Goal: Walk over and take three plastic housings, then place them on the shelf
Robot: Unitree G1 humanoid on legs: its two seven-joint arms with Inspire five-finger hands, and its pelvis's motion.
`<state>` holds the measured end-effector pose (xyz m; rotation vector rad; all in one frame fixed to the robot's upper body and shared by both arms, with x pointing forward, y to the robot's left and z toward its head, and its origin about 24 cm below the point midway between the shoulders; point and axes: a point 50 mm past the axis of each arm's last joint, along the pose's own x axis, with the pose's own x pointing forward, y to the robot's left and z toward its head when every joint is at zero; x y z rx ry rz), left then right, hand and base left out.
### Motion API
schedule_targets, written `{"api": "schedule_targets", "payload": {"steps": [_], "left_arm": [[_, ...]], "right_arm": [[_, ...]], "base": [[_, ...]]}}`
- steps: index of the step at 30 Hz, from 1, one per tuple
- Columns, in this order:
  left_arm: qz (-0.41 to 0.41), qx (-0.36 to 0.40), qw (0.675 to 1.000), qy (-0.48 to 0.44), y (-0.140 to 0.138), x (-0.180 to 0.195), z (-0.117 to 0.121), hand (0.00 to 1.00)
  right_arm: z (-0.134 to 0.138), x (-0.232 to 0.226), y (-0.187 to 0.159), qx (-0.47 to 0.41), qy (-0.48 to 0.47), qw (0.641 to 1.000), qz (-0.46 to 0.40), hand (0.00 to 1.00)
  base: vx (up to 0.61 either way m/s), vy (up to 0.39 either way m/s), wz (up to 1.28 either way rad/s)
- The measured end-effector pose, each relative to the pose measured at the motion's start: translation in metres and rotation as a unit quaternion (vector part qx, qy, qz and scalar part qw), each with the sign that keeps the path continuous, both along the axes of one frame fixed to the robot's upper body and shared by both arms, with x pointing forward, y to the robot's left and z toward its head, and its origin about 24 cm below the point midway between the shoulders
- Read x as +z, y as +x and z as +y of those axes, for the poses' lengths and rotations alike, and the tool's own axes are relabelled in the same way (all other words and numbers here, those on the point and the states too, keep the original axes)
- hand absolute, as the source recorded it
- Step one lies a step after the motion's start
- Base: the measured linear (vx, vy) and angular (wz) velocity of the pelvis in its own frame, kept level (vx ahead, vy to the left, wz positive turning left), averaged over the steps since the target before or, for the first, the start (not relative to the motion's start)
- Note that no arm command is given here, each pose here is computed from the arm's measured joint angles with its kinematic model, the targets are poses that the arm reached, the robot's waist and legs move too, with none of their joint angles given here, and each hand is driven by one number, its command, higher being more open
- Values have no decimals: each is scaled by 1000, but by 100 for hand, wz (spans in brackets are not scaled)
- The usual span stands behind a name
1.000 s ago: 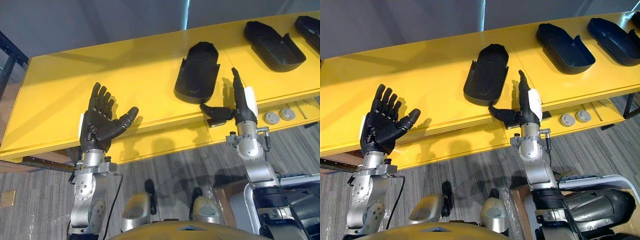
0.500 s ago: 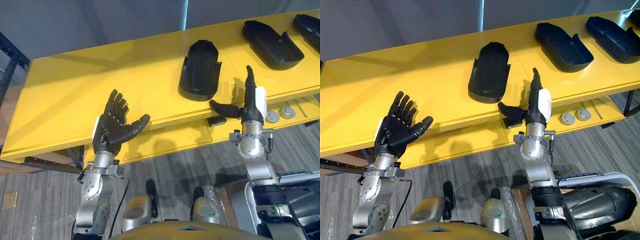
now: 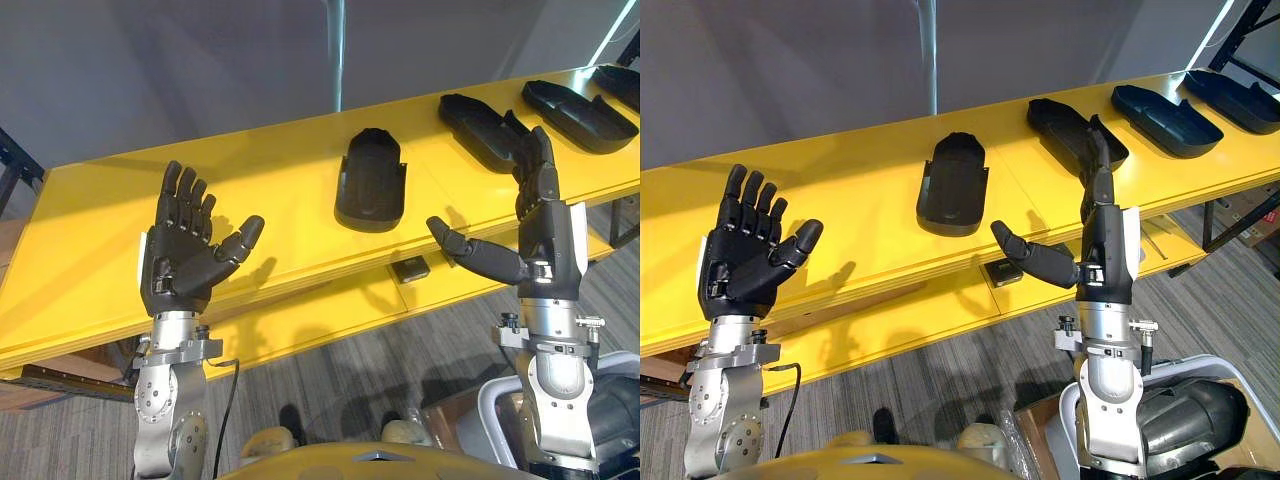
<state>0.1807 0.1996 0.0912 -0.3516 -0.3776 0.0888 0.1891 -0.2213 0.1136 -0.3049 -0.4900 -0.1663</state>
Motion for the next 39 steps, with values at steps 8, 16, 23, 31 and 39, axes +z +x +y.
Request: {"api": "schedule_targets", "payload": {"steps": [8, 16, 23, 31, 39], "left_arm": [[29, -50, 998, -9, 0, -9, -17, 100], [34, -115, 993, 4, 0, -13, -30, 100], [27, -157, 987, 26, 8, -11, -41, 100], [-10, -178, 982, 56, 25, 5, -52, 100], [-9, -189, 980, 60, 26, 5, -56, 100]], "right_arm": [[7, -41, -6, -18, 50, 992, 118, 100], [5, -52, 5, 1, 29, 986, 162, 100], [3, -36, 31, -3, 13, 992, 122, 100], [4, -13, 48, -1, -25, 997, 77, 100], [-6, -10, 75, -16, -79, 991, 104, 100]], "base": [[2, 6, 3], [0, 0, 0], [-29, 10, 4], [1, 6, 4], [-17, 14, 6]]}}
